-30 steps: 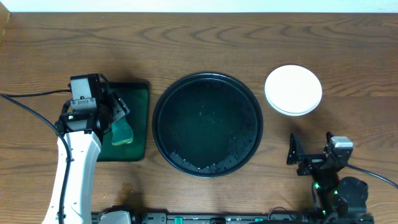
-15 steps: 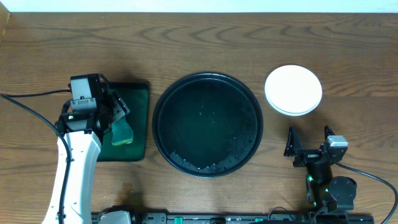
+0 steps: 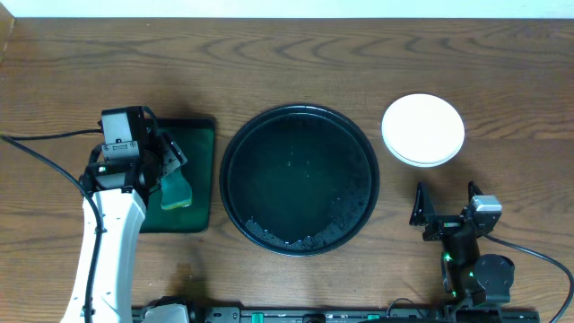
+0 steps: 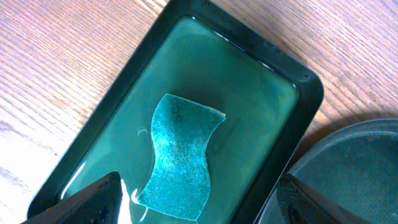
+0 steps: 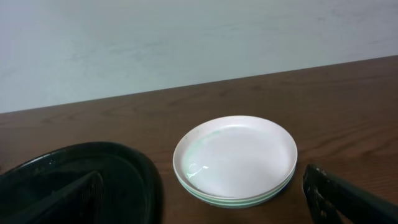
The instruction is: Clean dirty plates on tray and stack at the side
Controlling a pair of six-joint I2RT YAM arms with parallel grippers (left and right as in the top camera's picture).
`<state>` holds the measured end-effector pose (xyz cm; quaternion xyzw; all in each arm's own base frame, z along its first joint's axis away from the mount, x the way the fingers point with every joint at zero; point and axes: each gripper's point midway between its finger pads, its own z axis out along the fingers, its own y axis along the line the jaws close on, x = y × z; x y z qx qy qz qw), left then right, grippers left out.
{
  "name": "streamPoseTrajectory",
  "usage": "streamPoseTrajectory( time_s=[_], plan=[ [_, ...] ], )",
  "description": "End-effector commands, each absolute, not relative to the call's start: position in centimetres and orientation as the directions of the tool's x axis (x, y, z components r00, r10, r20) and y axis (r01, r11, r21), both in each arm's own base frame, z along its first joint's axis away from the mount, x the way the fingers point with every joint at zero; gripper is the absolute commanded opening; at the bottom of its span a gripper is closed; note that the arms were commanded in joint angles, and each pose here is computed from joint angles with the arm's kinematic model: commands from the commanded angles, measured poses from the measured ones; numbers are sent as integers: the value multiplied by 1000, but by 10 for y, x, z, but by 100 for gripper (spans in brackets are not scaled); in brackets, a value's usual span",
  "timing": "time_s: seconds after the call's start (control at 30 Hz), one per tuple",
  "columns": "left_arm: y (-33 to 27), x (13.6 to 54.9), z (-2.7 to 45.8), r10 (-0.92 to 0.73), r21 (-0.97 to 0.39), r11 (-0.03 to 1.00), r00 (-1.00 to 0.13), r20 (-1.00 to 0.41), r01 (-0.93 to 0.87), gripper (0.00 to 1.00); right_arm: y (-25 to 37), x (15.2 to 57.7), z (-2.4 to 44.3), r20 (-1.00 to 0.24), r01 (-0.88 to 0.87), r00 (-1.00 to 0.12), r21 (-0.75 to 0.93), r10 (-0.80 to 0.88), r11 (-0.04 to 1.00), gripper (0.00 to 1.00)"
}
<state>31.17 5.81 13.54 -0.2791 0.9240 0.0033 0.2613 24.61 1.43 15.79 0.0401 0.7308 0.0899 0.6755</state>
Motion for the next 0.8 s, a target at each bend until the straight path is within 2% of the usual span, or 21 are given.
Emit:
streamPoseTrajectory(
  time_s=[0.0,0.5,0.63,0.77],
  plan=[
    [61,314,141,-506,-134,847,-703,-499,-515,80,10,246,157,-981,-42,-81,181,177,983,99],
    [61,314,144,-506,-137,847,-698,-506,-514,80,10,246,157,-981,-42,-81,181,177,983,99],
    [57,295,152,-505,-131,848,-709,-493,-513,80,10,246,157,-981,-42,-81,181,177,983,99],
    [49,272,185,-467,-168,868,-656,-593,-467,80,10,246,157,-981,-42,-81,181,177,983,99]
  ],
)
